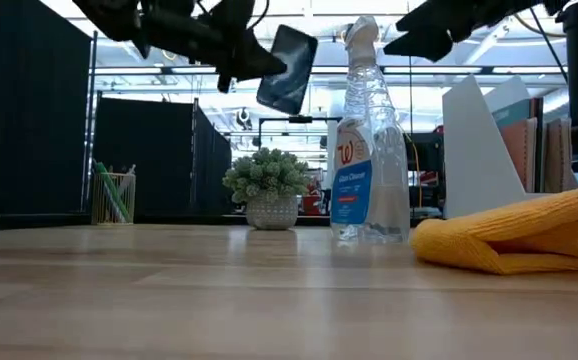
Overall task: Apply microfiber cloth
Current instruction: Spray cleaner from the bottle onto the cellphone, then wipe the cellphone with the microfiber cloth
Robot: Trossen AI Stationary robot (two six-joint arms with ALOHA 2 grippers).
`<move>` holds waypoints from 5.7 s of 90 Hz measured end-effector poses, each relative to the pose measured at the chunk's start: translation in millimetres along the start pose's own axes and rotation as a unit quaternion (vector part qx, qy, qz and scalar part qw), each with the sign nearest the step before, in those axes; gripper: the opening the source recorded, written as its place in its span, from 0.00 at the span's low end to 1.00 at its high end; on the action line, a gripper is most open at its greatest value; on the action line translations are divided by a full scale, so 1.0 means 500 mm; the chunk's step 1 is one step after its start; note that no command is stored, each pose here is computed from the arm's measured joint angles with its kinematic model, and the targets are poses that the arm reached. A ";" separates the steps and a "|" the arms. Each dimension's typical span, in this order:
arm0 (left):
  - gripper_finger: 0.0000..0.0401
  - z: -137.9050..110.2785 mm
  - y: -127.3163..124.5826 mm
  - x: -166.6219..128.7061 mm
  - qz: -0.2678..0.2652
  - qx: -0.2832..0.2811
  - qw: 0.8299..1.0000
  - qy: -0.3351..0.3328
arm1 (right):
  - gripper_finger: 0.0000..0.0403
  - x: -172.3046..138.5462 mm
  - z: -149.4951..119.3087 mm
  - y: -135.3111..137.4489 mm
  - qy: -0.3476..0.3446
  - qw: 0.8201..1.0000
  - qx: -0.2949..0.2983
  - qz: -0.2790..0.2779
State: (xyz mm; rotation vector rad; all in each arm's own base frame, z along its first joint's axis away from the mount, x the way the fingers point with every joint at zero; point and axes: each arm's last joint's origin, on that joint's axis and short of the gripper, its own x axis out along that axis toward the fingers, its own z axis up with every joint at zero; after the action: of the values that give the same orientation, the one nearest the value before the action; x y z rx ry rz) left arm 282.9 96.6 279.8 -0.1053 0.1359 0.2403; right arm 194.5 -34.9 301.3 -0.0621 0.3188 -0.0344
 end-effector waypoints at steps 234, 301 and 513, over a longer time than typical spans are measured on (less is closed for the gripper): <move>0.03 -0.058 -0.019 0.134 -0.063 -0.051 0.996 -0.041 | 0.88 0.114 -0.042 0.000 -0.033 0.997 -0.065 0.002; 0.03 -0.005 -0.112 -0.064 -0.060 0.007 0.980 0.189 | 0.91 -0.051 -0.019 0.065 0.105 0.986 0.128 0.031; 0.13 -0.328 -0.466 -0.092 -0.077 0.062 0.881 0.463 | 0.81 0.147 -0.208 0.374 0.281 0.958 0.047 -0.018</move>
State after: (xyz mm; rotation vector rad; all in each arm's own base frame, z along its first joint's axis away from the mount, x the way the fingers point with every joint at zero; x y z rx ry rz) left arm 275.6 -158.6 145.3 -0.0958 1.0957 0.0009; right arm 235.8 142.5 167.4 0.0386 0.8855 -0.1040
